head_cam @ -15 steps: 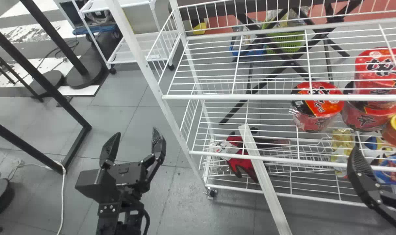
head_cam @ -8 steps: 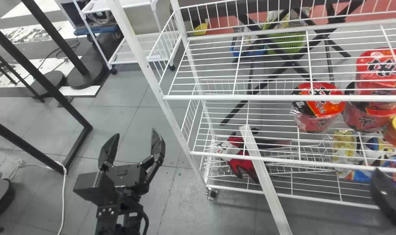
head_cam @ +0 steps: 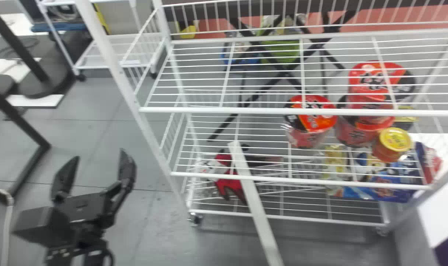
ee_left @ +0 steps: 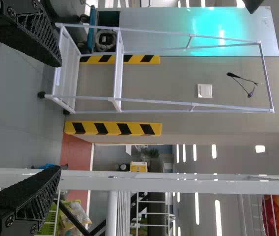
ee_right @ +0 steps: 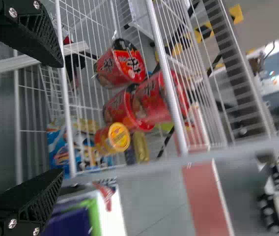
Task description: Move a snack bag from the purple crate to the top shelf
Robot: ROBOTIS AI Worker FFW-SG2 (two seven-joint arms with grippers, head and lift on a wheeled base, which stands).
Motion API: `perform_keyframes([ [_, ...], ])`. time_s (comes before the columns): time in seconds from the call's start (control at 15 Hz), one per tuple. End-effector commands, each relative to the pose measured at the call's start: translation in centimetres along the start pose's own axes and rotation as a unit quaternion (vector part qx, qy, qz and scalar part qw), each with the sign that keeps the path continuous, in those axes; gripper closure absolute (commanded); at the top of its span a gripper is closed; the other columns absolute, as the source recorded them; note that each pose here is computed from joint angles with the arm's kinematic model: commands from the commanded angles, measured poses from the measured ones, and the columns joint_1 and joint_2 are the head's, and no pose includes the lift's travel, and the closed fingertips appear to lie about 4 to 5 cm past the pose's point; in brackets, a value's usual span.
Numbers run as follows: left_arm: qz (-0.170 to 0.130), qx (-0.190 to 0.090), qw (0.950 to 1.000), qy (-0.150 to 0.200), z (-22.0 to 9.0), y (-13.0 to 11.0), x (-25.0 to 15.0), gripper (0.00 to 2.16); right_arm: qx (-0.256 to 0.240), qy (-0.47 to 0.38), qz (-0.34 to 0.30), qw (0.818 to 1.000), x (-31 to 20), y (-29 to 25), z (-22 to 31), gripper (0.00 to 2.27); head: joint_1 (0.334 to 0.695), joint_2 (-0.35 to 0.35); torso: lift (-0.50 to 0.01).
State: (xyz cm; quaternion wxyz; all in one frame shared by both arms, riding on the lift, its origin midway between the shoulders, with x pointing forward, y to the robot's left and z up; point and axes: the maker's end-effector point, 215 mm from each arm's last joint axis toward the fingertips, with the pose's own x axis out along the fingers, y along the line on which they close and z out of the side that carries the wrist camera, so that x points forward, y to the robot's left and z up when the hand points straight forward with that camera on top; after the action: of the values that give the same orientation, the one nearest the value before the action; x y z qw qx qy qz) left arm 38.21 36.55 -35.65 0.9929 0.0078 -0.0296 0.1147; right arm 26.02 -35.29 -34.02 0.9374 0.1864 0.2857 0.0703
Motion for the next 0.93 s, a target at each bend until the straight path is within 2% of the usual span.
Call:
perform_keyframes([
  [0.0, 0.002, 0.0, 1.0, -0.002, -0.2, 0.2, 0.2, 0.06, 0.119, 0.03, -0.049, 0.991, -4.5, -5.7, 0.9, 0.04, 0.695, 0.032, -0.453],
  [0.07, 0.002, -0.001, 1.0, -0.008, 0.0, 0.2, 0.6, 0.06, 0.128, -0.043, -0.078, 0.988, -6.8, -8.9, 5.1, 0.04, 0.695, 0.01, -0.453],
  [0.13, 0.001, -0.001, 1.0, -0.008, -0.1, 0.1, 0.7, 0.06, 0.149, -0.073, -0.091, 0.982, -8.0, -11.1, 5.8, 0.04, 0.695, -0.023, -0.453],
  [0.2, 0.001, -0.003, 1.0, -0.007, -0.3, 0.0, 1.0, 0.06, 0.179, -0.068, -0.106, 0.976, -8.3, -13.2, 4.2, 0.04, 0.695, -0.077, -0.453],
  [0.27, -0.002, -0.006, 1.0, -0.006, -0.6, -0.4, 1.2, 0.06, 0.208, -0.058, -0.116, 0.969, -8.2, -15.0, 2.4, 0.04, 0.695, -0.189, -0.453],
  [0.47, -0.007, -0.01, 0.9999, 0.001, -1.6, -1.3, 1.4, 0.06, 0.252, -0.022, -0.174, 0.952, -9.0, -20.1, -1.7, 0.04, 0.695, -0.319, -0.453],
  [0.53, -0.009, -0.011, 0.9999, 0.003, -1.9, -1.5, 1.4, 0.06, 0.27, -0.008, -0.191, 0.944, -9.3, -21.8, -3.4, 0.04, 0.695, -0.347, -0.453],
  [0.87, -0.009, -0.011, 0.9999, -0.001, -2.3, -1.5, 1.8, 0.06, 0.358, 0.072, -0.274, 0.89, -11.8, -30.6, -10.9, 0.05, 0.695, -0.35, -0.453],
])
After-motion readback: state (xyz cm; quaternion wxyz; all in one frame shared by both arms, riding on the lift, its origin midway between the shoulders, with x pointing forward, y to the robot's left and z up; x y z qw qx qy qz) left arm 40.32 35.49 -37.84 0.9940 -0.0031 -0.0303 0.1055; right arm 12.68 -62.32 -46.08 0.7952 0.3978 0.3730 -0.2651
